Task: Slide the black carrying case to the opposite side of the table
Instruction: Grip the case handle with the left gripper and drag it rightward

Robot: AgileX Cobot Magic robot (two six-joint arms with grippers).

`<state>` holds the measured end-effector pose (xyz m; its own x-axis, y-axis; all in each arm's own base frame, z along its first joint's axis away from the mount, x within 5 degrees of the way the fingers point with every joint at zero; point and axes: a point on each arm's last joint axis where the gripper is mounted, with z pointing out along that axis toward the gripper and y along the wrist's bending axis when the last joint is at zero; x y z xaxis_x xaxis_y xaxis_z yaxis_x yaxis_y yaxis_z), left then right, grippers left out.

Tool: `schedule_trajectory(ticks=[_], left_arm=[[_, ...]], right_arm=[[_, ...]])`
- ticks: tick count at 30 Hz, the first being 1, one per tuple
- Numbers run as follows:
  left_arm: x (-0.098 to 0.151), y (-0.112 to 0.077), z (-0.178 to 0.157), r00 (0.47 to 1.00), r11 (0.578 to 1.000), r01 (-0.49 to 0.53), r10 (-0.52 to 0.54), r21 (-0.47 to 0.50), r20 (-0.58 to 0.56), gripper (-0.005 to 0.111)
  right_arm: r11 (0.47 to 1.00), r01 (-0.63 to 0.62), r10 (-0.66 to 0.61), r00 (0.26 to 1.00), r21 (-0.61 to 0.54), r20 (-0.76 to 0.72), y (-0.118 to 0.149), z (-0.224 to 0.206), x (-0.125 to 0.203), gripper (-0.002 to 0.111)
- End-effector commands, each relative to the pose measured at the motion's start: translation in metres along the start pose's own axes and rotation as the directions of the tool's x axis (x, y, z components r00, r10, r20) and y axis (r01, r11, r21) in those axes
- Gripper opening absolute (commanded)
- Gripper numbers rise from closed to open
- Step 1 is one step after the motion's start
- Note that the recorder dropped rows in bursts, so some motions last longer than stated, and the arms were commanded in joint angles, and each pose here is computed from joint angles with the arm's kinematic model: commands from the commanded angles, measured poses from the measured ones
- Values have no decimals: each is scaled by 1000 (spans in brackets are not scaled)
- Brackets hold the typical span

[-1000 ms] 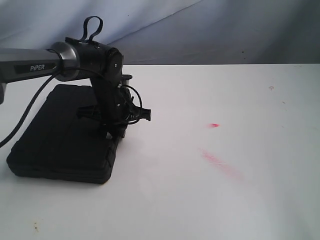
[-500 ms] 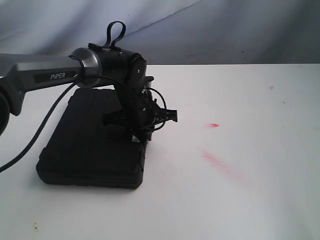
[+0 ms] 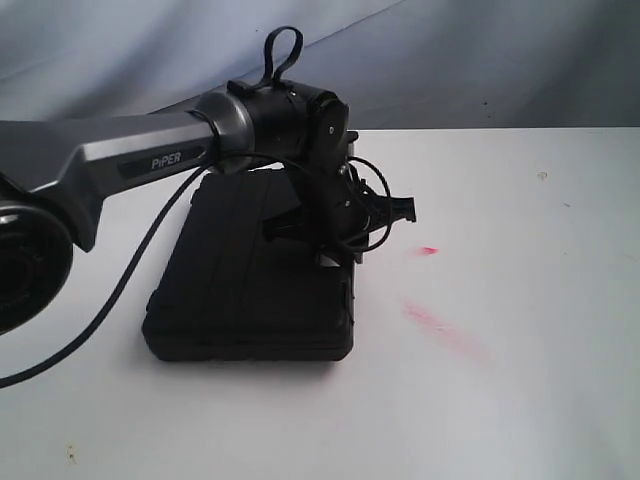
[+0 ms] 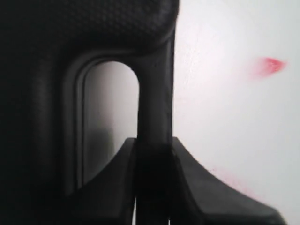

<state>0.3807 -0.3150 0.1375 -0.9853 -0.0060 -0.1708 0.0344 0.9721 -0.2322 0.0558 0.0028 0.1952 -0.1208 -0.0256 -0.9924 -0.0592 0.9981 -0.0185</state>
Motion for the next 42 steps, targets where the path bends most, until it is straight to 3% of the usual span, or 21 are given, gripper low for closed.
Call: schedule_trajectory(ticks=[1, 22, 36, 42], left_arm=[[3, -8, 8, 1000, 999, 21, -21, 32, -2, 0], [3, -25, 12, 995, 985, 80, -87, 153, 41, 0], [7, -29, 22, 995, 982, 83, -91, 169, 40, 0], [8, -29, 22, 998, 987, 27, -36, 161, 48, 12]], right_arm=[[1000, -10, 10, 1000, 5, -4, 0, 0, 1, 0], [1000, -10, 10, 1000, 5, -4, 0, 0, 1, 0], [1000, -10, 10, 1000, 5, -4, 0, 0, 1, 0], [1000, -10, 10, 1000, 5, -4, 0, 0, 1, 0]])
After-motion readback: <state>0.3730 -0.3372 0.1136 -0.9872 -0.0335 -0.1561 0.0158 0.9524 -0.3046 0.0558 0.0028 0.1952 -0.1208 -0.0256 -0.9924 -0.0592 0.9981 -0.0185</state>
